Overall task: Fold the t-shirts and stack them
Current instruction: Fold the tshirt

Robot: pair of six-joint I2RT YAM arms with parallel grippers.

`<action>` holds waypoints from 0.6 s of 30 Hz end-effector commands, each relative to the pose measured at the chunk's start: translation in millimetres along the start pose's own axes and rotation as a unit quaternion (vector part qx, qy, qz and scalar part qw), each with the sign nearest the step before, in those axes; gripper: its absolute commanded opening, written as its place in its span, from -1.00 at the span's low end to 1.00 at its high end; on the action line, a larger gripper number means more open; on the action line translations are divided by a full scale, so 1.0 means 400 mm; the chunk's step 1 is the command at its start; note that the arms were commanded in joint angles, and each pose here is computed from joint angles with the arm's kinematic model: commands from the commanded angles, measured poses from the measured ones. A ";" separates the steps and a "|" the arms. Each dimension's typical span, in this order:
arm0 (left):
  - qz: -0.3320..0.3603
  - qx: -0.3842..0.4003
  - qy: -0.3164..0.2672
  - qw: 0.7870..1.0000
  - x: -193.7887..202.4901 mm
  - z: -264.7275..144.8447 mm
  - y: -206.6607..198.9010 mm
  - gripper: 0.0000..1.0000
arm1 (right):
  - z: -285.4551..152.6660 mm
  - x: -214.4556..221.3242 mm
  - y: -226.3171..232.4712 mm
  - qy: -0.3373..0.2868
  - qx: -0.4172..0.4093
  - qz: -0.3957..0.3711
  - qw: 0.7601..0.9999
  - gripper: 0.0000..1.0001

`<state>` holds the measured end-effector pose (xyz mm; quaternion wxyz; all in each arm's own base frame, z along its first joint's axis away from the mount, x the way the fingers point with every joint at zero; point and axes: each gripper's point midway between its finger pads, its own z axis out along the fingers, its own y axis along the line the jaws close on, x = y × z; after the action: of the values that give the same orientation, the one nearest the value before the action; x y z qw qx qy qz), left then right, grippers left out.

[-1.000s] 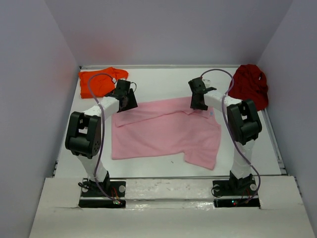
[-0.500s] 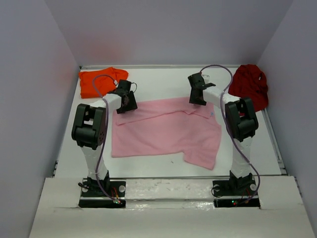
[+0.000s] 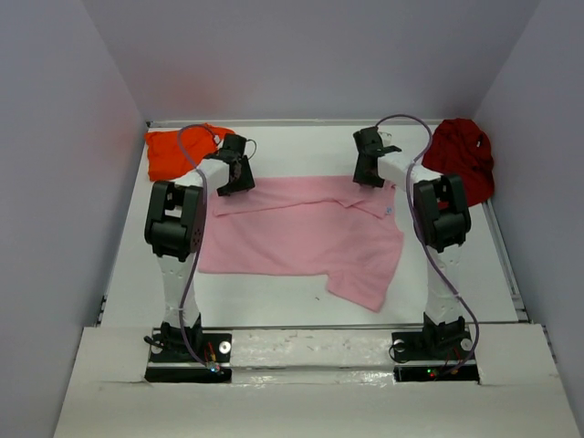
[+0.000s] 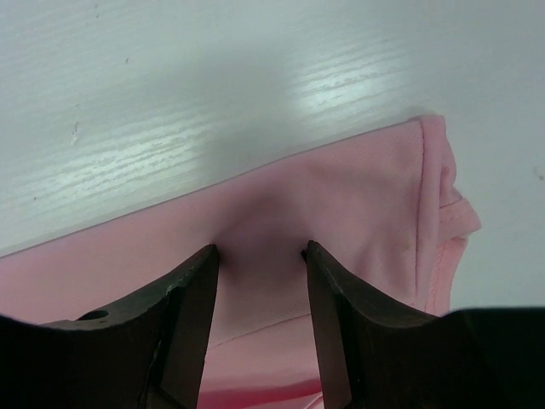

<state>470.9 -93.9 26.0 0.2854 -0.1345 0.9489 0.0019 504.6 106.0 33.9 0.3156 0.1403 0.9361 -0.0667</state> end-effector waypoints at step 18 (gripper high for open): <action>0.018 -0.007 0.027 0.999 -0.004 0.056 -0.001 0.43 | 0.096 -0.129 -0.008 -0.014 -0.021 0.020 0.999 0.02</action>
<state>492.8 -96.9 26.2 0.2904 -0.1235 0.9489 0.0062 553.4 90.7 34.9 0.3320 0.1555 0.9290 -0.0510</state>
